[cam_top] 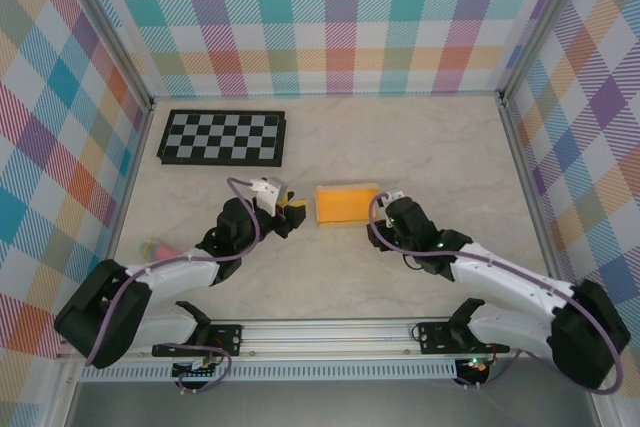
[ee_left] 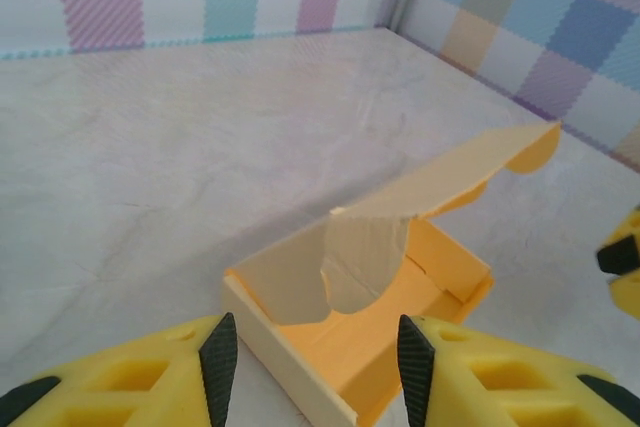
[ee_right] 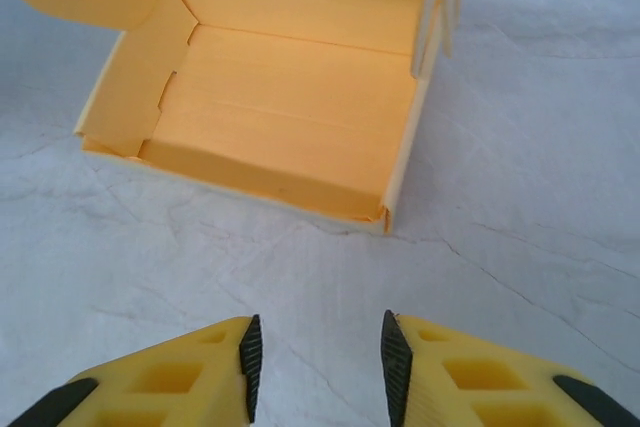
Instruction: Fold the paper box
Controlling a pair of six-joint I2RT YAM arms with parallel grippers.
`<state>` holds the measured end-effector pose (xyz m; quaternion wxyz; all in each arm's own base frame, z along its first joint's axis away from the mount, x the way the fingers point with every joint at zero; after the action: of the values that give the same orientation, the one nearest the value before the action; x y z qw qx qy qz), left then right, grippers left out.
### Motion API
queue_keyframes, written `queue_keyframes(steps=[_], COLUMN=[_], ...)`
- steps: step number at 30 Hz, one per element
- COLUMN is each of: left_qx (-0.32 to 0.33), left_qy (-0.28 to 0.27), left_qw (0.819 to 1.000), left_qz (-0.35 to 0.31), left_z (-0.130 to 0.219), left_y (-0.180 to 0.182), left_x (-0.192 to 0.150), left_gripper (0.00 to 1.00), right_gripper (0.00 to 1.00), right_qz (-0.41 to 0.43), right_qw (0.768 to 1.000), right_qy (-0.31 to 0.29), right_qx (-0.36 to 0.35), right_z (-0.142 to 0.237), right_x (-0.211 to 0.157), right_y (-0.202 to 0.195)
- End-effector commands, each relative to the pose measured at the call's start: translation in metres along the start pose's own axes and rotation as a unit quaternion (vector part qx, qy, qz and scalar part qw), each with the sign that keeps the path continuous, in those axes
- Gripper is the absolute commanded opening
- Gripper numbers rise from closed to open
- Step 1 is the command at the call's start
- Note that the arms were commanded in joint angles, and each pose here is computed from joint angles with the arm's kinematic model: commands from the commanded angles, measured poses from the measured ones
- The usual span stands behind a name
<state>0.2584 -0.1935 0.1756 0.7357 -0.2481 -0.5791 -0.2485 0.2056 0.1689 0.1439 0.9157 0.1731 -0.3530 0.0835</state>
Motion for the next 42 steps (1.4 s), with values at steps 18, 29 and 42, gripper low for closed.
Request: queue_keyframes(steps=[18, 29, 42], left_qx=[0.127, 0.108, 0.032], left_qy=[0.058, 0.075, 0.135], left_qw=[0.988, 0.985, 0.986], left_qz=[0.071, 0.115, 0.096], left_z=[0.009, -0.022, -0.072], left_y=[0.047, 0.057, 0.040], left_x=[0.021, 0.047, 0.026], left_gripper=[0.47, 0.48, 0.48], right_gripper=[0.48, 0.52, 0.53], right_qz=[-0.126, -0.135, -0.109], right_qw=[0.990, 0.980, 0.970], right_qy=[0.050, 0.147, 0.216], right_qx=[0.029, 0.000, -0.033], right_z=[0.042, -0.011, -0.053], right_x=[0.114, 0.151, 0.114], right_y=[-0.023, -0.021, -0.032])
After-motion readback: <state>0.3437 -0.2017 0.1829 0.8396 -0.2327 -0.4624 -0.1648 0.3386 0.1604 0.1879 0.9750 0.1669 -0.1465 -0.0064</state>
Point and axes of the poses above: each hand's point on the last joint's axis, 136 mm out from that joint toward the fingers, its own z axis back along the fingers, its own y axis along the line the jaws close on, x = y × z, the point moved 5 cm from there along z, back along the fingers, and after that the axes turned 8 degrees about -z, right-handed, at the moved point
